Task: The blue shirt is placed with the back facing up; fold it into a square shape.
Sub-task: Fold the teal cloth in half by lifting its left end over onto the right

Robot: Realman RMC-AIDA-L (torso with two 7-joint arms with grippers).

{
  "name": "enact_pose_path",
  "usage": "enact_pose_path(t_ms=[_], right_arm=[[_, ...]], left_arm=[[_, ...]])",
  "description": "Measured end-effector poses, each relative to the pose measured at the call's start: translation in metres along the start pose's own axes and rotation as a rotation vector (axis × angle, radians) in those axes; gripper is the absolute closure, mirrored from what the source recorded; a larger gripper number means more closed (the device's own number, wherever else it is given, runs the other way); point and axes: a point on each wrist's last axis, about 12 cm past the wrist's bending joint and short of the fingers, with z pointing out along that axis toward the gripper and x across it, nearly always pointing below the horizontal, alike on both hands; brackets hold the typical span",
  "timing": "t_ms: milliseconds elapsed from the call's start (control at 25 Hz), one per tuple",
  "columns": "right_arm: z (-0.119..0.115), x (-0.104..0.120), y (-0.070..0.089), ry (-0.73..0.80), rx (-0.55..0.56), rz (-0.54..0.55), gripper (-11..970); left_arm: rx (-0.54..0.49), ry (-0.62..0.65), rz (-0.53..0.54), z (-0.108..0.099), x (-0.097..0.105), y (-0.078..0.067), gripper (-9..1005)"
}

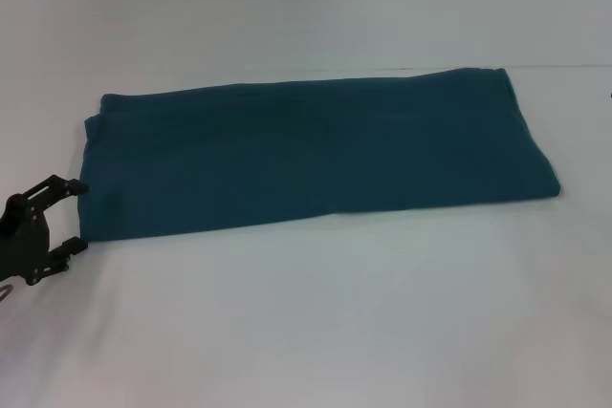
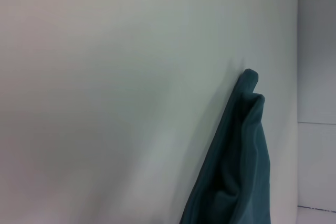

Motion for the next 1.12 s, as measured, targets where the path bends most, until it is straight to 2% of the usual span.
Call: enact_pose_path(t_ms=[720, 920, 1120], right_arm=[[-0.002, 0.000, -0.001, -0.012, 0.001, 0.006, 212], [-0.003, -0.001, -0.001, -0.021, 0.001, 0.008, 212], [-0.004, -0.001, -0.002, -0.025, 0.002, 0.009, 212]], left_arm=[[-0.009, -0.004, -0.016, 0.004, 0.001, 0.002, 112], [-0.006, 0.003, -0.009, 0.010, 0.001, -0.003, 113], [0.015, 0.019, 0.021, 0.019, 0.003, -0.014, 113]])
